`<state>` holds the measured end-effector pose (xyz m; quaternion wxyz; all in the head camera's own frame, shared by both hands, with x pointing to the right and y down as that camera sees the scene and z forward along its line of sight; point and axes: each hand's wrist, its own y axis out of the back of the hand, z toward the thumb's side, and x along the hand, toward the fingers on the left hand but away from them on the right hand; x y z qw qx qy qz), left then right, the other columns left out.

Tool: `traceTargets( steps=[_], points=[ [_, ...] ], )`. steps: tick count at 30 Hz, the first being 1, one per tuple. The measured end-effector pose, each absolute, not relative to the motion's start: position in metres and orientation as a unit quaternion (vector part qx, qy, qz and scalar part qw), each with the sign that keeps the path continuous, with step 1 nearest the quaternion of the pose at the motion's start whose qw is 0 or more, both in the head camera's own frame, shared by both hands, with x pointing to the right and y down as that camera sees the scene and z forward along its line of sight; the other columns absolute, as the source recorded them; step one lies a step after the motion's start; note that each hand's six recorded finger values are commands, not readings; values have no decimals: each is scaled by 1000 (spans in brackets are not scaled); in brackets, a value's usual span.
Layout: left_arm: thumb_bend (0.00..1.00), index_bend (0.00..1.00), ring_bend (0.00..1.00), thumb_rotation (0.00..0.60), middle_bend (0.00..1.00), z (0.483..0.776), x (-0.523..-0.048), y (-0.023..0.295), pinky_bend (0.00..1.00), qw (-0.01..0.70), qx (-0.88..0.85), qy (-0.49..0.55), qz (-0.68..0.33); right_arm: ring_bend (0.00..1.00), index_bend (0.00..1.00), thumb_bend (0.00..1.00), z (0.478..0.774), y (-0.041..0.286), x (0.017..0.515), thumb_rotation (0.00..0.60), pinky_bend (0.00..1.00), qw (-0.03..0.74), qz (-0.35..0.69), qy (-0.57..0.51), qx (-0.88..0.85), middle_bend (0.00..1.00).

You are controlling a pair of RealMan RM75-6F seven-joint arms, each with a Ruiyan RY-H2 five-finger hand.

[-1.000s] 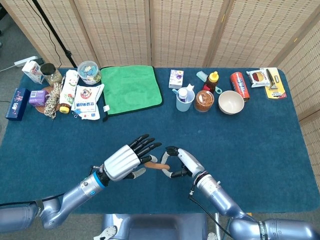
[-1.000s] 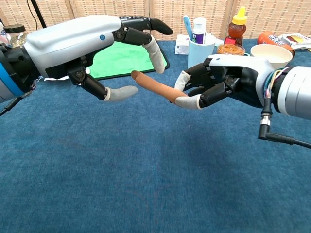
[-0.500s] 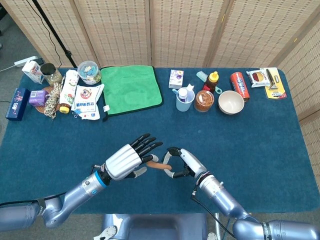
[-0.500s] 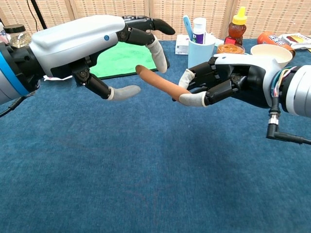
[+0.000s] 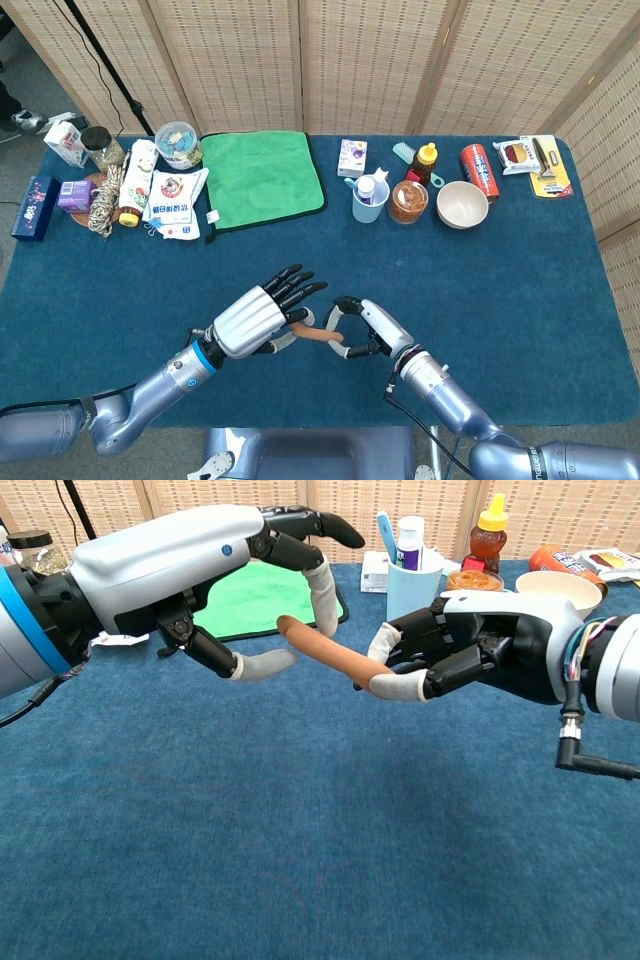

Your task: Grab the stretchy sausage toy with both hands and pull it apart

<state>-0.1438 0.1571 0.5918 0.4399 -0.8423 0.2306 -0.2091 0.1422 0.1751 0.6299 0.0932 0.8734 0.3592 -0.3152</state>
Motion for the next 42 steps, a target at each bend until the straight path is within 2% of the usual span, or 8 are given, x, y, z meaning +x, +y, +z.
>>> traceTargets(
  steps=[13, 22, 28, 36, 42],
  points=[
    [348, 426, 26, 600, 115, 591, -142, 160, 0, 439, -844, 230, -204, 157, 753, 582, 631, 173, 143, 600, 83, 97, -316, 364, 871, 389],
    [348, 487, 32, 600, 135, 591, -140, 159, 0, 438, -844, 233, -205, 161, 753, 582, 631, 176, 142, 600, 82, 98, -316, 358, 873, 390],
    [353, 560, 59, 600, 179, 590, -140, 158, 0, 437, -843, 240, -203, 164, 755, 582, 630, 176, 142, 600, 83, 98, -315, 357, 874, 392],
    [365, 712, 114, 600, 259, 589, -139, 156, 0, 431, -843, 254, -199, 172, 763, 581, 629, 176, 143, 600, 83, 99, -313, 358, 874, 400],
    [373, 760, 122, 600, 278, 590, -138, 156, 0, 428, -843, 257, -200, 180, 771, 584, 629, 177, 142, 600, 83, 99, -313, 357, 875, 406]
  ],
)
